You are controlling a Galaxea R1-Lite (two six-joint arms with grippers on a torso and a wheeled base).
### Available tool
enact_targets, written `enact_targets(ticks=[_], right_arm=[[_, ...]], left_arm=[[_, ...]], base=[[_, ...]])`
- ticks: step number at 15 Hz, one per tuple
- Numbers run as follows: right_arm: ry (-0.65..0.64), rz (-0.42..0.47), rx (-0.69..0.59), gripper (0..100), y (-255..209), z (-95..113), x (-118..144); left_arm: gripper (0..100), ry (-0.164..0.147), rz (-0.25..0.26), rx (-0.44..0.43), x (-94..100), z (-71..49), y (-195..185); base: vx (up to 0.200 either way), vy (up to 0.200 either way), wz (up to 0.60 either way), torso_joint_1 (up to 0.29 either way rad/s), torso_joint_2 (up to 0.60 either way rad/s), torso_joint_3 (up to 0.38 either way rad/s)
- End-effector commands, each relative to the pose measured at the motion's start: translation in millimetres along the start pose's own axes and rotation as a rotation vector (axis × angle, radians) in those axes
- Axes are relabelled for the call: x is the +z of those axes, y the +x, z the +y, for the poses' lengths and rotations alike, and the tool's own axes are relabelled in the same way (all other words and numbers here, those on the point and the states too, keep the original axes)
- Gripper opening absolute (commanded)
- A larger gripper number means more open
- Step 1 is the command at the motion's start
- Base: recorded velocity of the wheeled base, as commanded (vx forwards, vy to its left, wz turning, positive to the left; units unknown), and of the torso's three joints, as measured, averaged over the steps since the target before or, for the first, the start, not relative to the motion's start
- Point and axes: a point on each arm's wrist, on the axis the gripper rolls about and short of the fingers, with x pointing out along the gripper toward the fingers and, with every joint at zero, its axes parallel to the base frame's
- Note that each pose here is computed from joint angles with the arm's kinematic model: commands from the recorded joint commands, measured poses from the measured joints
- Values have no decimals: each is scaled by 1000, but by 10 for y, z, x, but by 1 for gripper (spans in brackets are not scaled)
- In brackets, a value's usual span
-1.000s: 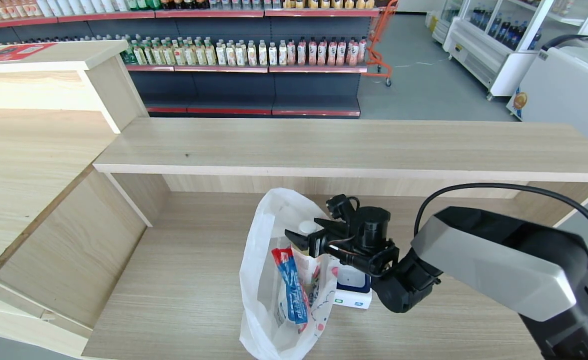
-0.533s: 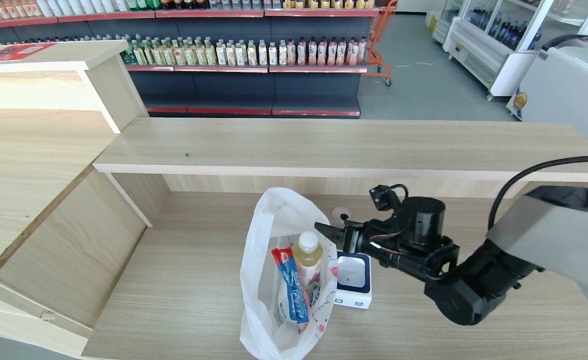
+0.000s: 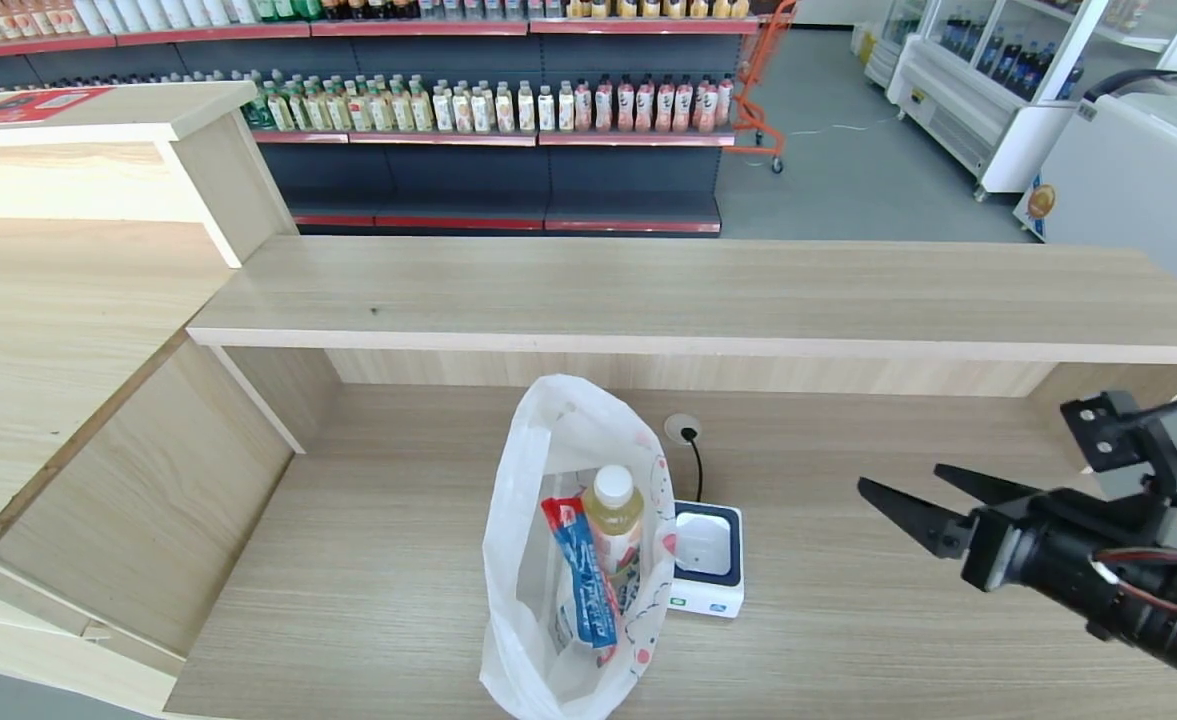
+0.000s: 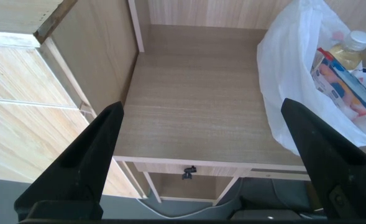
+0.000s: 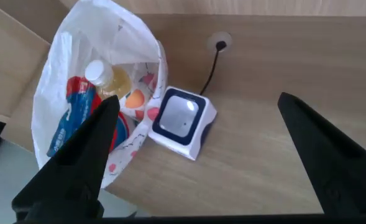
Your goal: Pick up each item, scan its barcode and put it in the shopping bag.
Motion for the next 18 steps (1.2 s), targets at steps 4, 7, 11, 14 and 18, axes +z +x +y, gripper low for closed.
enact_targets(ticks=[4, 7, 11, 14, 18], right_arm=[[-25, -16, -230, 100, -1328, 120, -369], [-65, -55, -315, 100, -1766, 214, -727], [-201, -190, -386, 100, -1968, 283, -932], [-148, -179, -402, 100, -1966, 275, -953], [-150, -174, -409, 100, -1966, 273, -958]], left_arm=[[100, 0, -1, 2, 0, 0, 0], [100, 0, -1, 0, 0, 0, 0], [100, 0, -1, 0, 0, 0, 0], [100, 0, -1, 0, 0, 0, 0], [100, 0, 0, -1, 0, 0, 0]], base=[[0, 0, 0, 0, 0, 0], [0, 0, 0, 0, 0, 0], [0, 0, 0, 0, 0, 0], [0, 0, 0, 0, 0, 0], [0, 0, 0, 0, 0, 0]])
